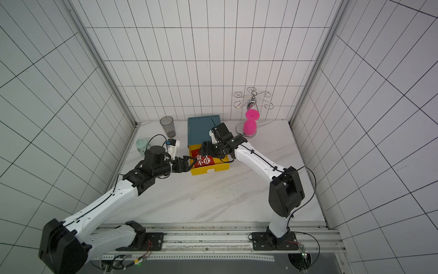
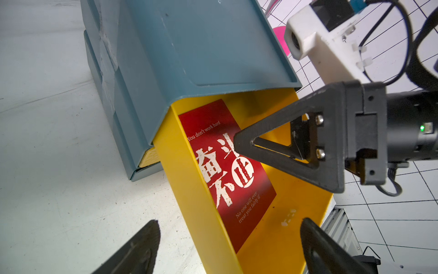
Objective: Take the postcards out of the drawer
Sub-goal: Pick up the postcard from the drawer.
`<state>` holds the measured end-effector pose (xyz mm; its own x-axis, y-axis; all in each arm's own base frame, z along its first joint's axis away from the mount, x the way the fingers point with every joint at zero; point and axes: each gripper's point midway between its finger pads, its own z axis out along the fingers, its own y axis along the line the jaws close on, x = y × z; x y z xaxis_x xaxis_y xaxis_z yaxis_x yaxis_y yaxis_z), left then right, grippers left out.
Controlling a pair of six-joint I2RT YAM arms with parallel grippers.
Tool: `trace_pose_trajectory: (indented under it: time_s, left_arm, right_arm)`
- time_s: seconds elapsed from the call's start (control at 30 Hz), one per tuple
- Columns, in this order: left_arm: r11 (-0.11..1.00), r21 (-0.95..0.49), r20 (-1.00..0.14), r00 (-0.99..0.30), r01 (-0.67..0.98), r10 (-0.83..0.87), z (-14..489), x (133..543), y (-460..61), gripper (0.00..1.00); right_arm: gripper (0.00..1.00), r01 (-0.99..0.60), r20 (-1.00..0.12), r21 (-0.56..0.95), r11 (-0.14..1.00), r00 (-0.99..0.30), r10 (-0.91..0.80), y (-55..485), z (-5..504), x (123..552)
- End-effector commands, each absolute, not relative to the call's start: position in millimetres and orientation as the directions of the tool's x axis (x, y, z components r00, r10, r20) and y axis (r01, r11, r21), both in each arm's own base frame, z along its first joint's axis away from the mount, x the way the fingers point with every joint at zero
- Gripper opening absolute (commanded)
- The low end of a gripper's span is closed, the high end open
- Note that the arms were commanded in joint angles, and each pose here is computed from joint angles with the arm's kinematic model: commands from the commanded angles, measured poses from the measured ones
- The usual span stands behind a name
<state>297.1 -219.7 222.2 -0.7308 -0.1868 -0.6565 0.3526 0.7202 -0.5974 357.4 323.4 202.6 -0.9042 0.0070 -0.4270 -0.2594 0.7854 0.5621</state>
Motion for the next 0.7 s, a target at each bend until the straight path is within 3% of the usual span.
trace_pose_trajectory:
  time_s: [0.0, 0.67]
  left_arm:
    - [0.706, -0.604, -0.664, -0.724, 0.369, -0.189, 226.2, 297.7, -223.6, 0.91]
    - [0.705, -0.605, -0.66, -0.728, 0.37, -0.185, 223.7, 294.4, -224.2, 0.91]
  right_arm:
    - [0.78, -0.237, -0.394, 0.585, 0.776, -0.919, 0.016, 319.2, 196.3, 351.0]
    - [0.75, -0.299, -0.453, 0.67, 0.68, -0.89, 0.055, 326.9, 224.9, 354.6]
